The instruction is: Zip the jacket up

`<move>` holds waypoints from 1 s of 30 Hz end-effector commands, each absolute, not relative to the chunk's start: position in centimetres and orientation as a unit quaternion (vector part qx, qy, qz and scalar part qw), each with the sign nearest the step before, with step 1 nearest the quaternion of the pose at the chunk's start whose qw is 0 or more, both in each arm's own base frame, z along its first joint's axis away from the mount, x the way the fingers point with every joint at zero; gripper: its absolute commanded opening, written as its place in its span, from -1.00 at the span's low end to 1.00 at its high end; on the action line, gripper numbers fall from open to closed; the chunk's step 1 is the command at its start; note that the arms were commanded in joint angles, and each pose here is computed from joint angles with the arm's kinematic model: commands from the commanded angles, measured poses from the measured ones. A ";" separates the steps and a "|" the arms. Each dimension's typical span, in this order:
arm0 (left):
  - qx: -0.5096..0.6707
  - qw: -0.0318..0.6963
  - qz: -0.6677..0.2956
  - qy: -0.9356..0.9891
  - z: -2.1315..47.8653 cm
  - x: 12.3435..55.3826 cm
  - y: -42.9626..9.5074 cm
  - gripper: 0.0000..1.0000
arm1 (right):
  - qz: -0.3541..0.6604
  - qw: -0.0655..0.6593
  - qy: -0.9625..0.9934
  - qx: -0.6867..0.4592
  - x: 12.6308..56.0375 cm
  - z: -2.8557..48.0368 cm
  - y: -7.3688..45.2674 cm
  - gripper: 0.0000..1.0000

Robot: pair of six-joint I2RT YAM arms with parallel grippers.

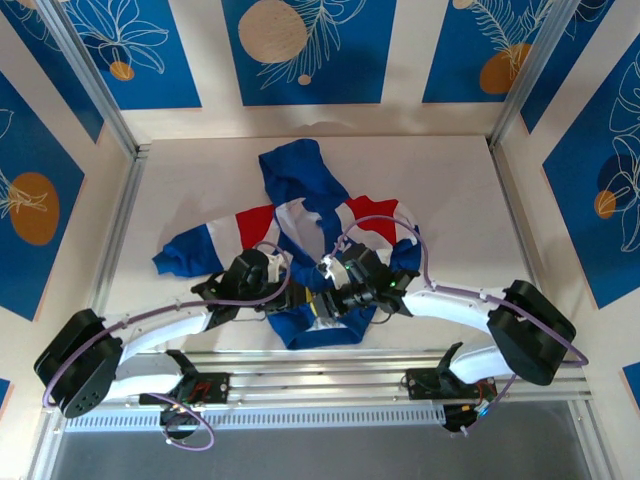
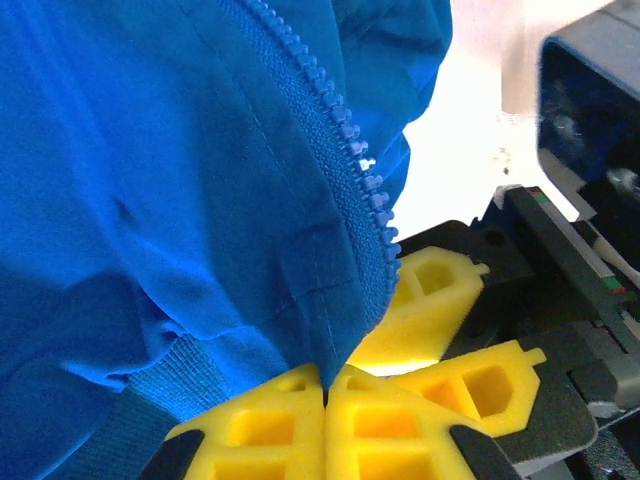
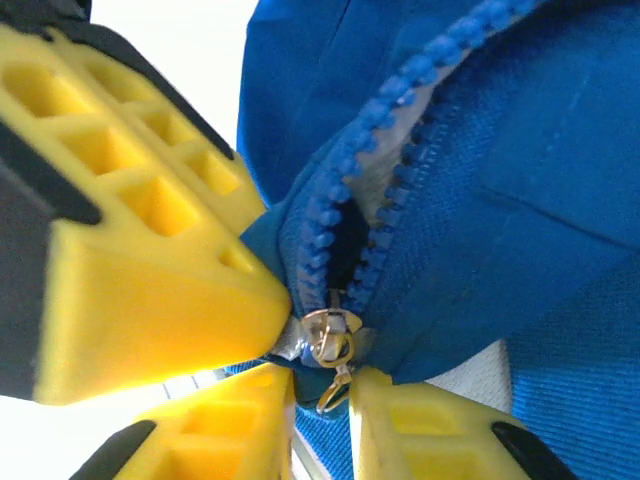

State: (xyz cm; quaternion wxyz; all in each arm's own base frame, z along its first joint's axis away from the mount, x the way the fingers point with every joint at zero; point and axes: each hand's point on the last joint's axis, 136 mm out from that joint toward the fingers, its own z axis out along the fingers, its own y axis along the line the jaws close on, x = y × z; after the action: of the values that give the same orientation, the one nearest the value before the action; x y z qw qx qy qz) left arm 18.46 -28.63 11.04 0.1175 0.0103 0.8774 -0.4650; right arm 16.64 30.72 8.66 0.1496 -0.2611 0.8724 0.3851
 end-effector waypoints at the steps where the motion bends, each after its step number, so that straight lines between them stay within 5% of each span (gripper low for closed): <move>1: 0.020 0.119 -0.468 0.875 11.7 18.4 -28.7 -1.00 | 0.372 0.165 0.871 -0.274 16.7 9.5 30.5 -0.63; 30: 0.022 0.120 -0.473 0.873 11.4 18.2 -28.7 -1.00 | 0.369 0.165 0.877 -0.261 17.1 9.3 30.7 -0.29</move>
State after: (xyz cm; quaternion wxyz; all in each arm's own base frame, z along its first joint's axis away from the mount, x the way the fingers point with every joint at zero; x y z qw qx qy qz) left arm 18.40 -28.56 10.93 0.1156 0.0098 0.8787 -0.4630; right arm 16.69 30.33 8.82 0.1564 -0.2581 0.8770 0.3739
